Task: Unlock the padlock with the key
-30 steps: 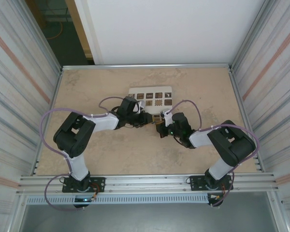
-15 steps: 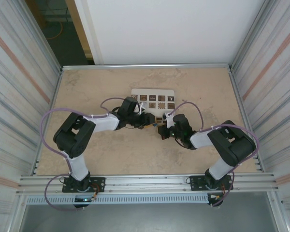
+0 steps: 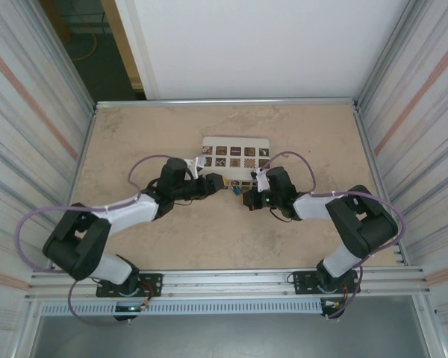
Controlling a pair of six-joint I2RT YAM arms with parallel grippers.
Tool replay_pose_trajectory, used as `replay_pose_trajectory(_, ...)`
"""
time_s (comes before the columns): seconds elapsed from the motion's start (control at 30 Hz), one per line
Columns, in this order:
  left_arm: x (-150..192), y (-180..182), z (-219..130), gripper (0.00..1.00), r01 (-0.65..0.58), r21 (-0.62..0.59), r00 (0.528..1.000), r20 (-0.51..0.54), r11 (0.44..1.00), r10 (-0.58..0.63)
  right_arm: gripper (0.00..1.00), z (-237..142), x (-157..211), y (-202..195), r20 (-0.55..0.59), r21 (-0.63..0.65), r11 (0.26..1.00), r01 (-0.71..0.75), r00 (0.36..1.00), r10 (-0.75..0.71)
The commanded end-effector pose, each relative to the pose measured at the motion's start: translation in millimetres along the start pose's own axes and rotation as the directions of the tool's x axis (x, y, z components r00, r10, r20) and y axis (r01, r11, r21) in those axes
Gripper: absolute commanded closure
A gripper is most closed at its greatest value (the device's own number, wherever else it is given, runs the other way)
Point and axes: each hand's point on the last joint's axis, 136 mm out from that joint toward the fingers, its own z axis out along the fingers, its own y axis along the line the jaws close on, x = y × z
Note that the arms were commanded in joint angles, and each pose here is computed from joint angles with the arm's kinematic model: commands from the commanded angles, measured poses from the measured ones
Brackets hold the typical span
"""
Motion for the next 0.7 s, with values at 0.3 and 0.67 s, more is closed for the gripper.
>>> replay_pose_trajectory(0.3,6,12,-26,0.43,0.179,0.106,0.958,0.207,0.978,-0.198,1.00,-15,-8,32,-0.103,-0.108,0.980,-0.167,0.982,0.156)
replay_pose_trajectory(0.67,7,19,-4,0.41,0.256,0.217,0.933,0.198,0.942,-0.300,1.00,-8,-17,43,-0.061,-0.144,0.921,-0.362,0.932,0.357)
